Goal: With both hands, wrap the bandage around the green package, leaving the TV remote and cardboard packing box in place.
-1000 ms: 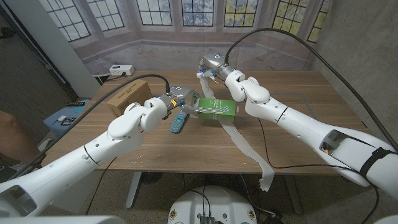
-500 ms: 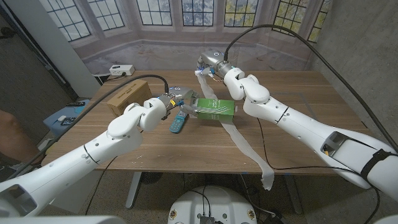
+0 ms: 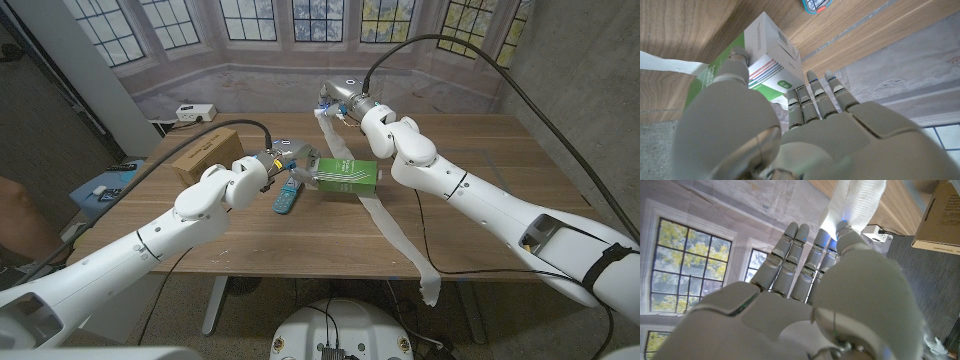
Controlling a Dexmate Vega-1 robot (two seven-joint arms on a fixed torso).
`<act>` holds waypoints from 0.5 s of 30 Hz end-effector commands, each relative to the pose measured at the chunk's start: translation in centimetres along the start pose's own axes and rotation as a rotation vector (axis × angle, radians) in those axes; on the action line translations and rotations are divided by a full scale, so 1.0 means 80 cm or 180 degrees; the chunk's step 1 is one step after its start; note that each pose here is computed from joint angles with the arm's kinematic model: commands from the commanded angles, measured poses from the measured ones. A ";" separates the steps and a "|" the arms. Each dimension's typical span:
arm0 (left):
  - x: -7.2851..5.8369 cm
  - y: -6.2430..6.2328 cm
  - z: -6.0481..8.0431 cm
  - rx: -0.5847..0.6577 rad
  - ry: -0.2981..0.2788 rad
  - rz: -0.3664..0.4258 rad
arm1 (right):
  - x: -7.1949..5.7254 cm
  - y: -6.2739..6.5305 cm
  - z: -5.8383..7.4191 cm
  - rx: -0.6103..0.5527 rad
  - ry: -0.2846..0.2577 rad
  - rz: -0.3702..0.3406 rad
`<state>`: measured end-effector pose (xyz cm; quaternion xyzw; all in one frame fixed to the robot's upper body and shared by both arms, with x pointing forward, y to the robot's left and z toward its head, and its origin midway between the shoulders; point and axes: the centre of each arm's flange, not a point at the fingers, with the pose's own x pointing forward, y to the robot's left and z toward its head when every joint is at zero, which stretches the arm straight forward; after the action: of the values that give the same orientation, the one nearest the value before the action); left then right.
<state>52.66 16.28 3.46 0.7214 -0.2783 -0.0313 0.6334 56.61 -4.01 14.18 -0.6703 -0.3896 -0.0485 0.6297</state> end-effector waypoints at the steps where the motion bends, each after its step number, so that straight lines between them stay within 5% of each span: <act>1: 0.004 -0.002 -0.001 -0.0030 0.0002 0.0012 | -0.011 -0.012 0.007 0.0111 0.0015 -0.0036; 15: 0.003 -0.003 -0.001 -0.0034 -0.0001 0.0026 | -0.027 -0.031 0.019 0.0174 -0.0042 -0.0171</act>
<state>52.91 16.21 3.39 0.7181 -0.2802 -0.0307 0.6363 54.57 -3.93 14.44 -0.6530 -0.4011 -0.0472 0.6407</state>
